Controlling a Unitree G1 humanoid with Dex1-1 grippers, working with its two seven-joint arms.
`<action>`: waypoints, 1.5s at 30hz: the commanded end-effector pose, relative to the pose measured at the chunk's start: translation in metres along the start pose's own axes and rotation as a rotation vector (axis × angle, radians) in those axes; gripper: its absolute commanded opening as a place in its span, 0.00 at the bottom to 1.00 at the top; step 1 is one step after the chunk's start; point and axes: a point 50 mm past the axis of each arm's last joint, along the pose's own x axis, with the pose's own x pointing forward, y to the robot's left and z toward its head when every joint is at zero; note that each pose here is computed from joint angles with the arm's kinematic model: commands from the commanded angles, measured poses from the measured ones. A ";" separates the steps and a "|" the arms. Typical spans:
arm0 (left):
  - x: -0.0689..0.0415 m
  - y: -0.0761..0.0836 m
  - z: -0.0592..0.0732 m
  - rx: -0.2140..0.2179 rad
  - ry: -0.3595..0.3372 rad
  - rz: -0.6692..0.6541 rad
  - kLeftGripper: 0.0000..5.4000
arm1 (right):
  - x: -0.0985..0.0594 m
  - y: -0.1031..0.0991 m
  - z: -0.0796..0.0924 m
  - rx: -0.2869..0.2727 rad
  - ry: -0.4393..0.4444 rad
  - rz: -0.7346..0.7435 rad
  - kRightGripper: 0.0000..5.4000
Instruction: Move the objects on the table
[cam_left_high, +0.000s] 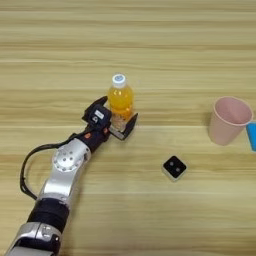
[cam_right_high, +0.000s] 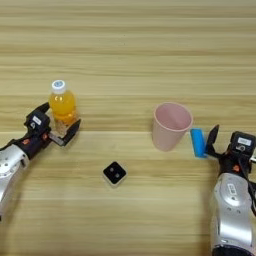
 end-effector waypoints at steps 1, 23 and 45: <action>-0.013 0.003 0.001 -0.004 0.022 0.021 1.00 | 0.001 0.002 -0.001 0.001 0.014 -0.001 1.00; -0.043 0.012 -0.001 -0.021 0.094 0.079 1.00 | -0.001 0.004 0.001 0.002 0.009 -0.002 1.00; -0.050 0.010 -0.032 -0.043 0.259 0.100 1.00 | 0.000 0.004 0.001 0.004 0.007 -0.006 1.00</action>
